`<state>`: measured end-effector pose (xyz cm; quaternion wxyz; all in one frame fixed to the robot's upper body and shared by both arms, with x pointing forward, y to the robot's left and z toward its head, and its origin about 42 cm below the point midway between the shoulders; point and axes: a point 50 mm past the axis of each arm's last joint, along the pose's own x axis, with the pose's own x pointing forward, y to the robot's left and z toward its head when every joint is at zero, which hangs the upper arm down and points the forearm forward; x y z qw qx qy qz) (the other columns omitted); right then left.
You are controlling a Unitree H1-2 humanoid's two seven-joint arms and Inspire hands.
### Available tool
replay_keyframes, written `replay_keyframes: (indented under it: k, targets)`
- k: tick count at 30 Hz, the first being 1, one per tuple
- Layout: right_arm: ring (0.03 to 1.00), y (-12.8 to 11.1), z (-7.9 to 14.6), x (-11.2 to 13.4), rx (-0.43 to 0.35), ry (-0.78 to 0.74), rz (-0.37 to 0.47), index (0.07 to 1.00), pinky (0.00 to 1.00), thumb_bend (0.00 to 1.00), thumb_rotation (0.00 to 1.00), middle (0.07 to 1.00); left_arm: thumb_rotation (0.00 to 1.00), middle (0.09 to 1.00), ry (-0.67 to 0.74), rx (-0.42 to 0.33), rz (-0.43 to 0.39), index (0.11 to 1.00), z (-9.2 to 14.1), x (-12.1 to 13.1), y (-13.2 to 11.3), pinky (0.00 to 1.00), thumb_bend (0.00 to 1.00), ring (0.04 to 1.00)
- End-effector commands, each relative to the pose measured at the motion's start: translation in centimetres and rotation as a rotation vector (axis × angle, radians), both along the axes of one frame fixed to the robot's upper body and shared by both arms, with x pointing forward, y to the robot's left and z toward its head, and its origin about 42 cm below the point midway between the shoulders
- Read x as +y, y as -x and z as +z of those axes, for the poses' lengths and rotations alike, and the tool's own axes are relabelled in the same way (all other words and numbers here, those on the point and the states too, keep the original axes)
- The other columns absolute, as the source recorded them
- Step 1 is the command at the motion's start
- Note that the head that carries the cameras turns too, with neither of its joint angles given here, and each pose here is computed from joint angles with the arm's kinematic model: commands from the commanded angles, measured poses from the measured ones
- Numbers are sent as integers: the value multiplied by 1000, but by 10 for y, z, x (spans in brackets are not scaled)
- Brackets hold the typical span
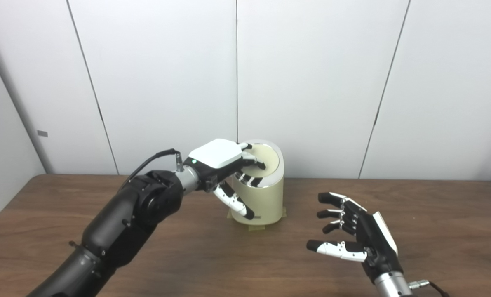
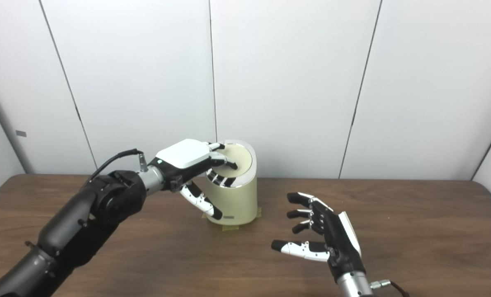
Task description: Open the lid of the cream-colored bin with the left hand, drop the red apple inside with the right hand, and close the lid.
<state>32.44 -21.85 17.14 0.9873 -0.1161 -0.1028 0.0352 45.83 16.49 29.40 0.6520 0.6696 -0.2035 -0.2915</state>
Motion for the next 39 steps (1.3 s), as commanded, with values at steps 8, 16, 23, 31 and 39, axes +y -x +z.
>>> replay_keyframes:
  k: [8, 16, 23, 31, 39]
  targets:
    - [664, -5, 25, 4, -91, -11, 6, 722, 486, 748, 148, 780, 477, 817, -187, -33, -27, 812, -5, -11, 12, 1000, 1000, 1000]
    - [663, -5, 23, 4, -90, -11, 6, 720, 489, 740, 139, 772, 489, 823, -127, -82, -44, 819, 15, -11, 16, 1000, 1000, 1000]
    - [663, -5, 23, 4, -83, 1, 3, 723, 487, 738, 154, 776, 475, 882, 66, -199, -1, 877, 31, -3, 21, 1000, 1000, 1000]
    - [661, -5, 21, 3, -83, -12, 3, 722, 484, 734, 129, 780, 416, 943, 631, -179, 119, 920, 28, 27, 22, 953, 929, 990]
    - [660, -5, 22, 1, -84, -3, -1, 719, 486, 729, 131, 777, 409, 910, 1111, 61, 238, 929, -15, 57, 40, 854, 907, 931]
